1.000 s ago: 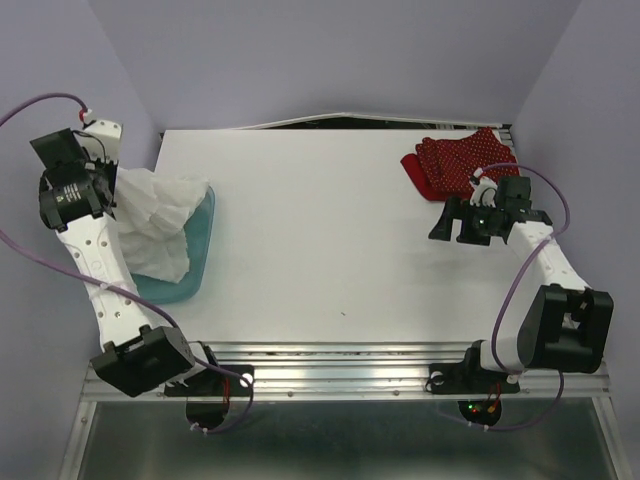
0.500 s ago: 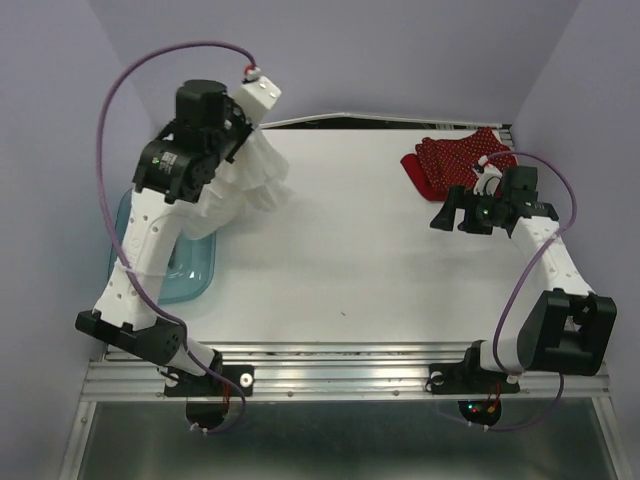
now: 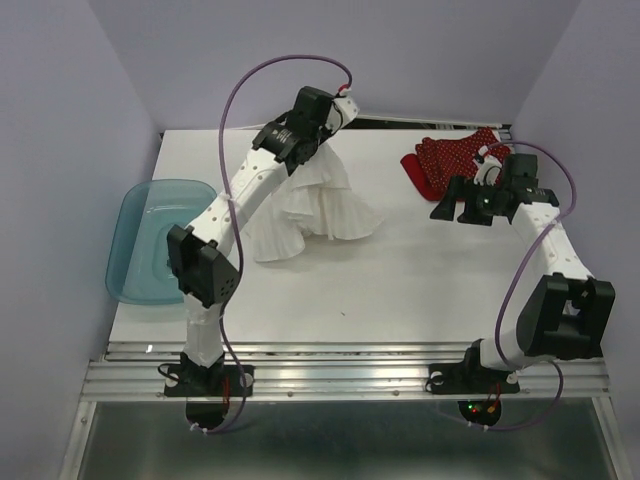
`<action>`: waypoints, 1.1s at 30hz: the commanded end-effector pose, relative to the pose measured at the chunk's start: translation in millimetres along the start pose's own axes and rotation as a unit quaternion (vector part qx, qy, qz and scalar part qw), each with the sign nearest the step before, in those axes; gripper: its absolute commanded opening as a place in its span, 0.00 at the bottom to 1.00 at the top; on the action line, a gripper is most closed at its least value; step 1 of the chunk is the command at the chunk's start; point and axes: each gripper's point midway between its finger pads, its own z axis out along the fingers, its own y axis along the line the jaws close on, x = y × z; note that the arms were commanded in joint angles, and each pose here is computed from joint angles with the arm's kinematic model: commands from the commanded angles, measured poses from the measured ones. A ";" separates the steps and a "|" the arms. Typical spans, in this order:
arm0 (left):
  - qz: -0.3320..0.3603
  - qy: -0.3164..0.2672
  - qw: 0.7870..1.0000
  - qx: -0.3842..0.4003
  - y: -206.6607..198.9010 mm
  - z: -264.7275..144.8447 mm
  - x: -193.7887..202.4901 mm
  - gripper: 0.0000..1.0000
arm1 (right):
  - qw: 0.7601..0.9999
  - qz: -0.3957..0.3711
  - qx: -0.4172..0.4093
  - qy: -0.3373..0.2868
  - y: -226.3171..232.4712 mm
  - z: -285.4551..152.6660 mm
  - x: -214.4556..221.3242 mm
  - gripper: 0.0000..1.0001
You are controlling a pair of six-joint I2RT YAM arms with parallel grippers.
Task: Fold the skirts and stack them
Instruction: Move the skirt to the center of the board
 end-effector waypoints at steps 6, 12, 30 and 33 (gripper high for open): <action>-0.061 -0.086 0.961 -0.256 124.2 -26.7 -72.8 0.00 | 0.999 -0.006 -0.013 -0.028 13.9 -7.7 -35.7 1.00; 0.077 -0.105 0.974 -0.183 33.2 -32.2 -58.3 0.00 | 0.999 -0.013 -0.018 -0.035 17.6 -11.1 -38.4 1.00; 0.033 -0.104 0.960 0.256 -319.7 -45.7 -52.5 0.42 | 0.998 -0.057 -0.013 0.027 14.9 -21.8 -9.0 1.00; 0.019 -0.167 0.936 0.311 -300.0 -87.0 -78.8 0.49 | 0.995 -0.094 -0.020 0.036 17.6 -29.1 -3.4 0.98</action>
